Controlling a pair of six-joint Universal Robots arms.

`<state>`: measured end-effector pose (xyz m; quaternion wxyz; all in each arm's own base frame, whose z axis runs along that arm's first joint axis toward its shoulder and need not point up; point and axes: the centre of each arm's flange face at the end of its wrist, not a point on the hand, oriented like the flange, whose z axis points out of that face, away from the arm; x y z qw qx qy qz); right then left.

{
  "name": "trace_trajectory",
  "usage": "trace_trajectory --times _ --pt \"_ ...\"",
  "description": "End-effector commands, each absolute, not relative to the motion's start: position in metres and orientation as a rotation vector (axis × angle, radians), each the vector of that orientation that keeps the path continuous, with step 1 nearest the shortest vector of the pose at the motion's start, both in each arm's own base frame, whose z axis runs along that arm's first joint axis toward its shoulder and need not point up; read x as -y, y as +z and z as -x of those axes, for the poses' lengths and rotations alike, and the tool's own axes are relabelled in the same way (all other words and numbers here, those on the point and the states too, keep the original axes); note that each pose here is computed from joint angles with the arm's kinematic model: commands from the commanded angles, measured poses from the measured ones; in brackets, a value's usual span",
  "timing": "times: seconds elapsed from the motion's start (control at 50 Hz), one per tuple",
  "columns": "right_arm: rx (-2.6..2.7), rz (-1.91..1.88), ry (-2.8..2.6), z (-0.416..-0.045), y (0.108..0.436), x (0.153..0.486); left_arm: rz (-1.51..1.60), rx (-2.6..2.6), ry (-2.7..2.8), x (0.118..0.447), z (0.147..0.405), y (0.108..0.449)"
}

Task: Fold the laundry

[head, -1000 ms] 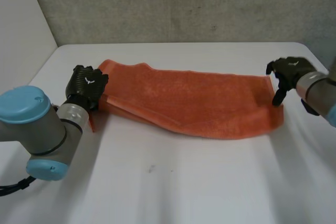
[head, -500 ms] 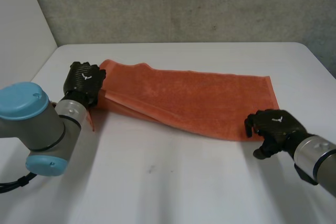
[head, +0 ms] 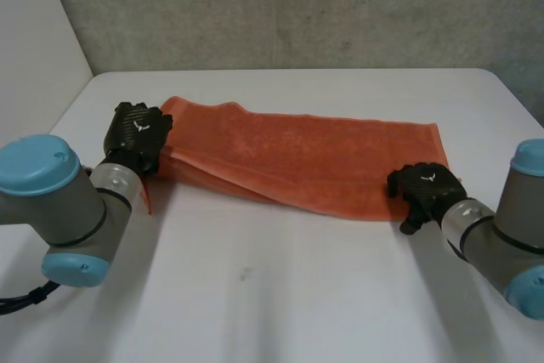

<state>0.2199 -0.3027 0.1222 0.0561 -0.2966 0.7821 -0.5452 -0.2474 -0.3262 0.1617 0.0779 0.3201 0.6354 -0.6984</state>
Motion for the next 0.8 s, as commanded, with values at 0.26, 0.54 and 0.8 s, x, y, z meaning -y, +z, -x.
trace_trajectory --times 0.26,0.54,0.8 --pt "-2.367 0.900 -1.719 -0.236 0.112 0.336 -0.965 -1.907 -2.089 0.326 0.248 0.160" --pt "-2.385 0.886 -1.829 -0.226 0.155 0.340 -0.966 -1.914 -2.079 0.322 0.247 0.160" --pt "-2.639 1.302 -1.295 -0.206 0.163 0.299 -1.131 -2.187 -1.748 0.285 0.240 0.130"
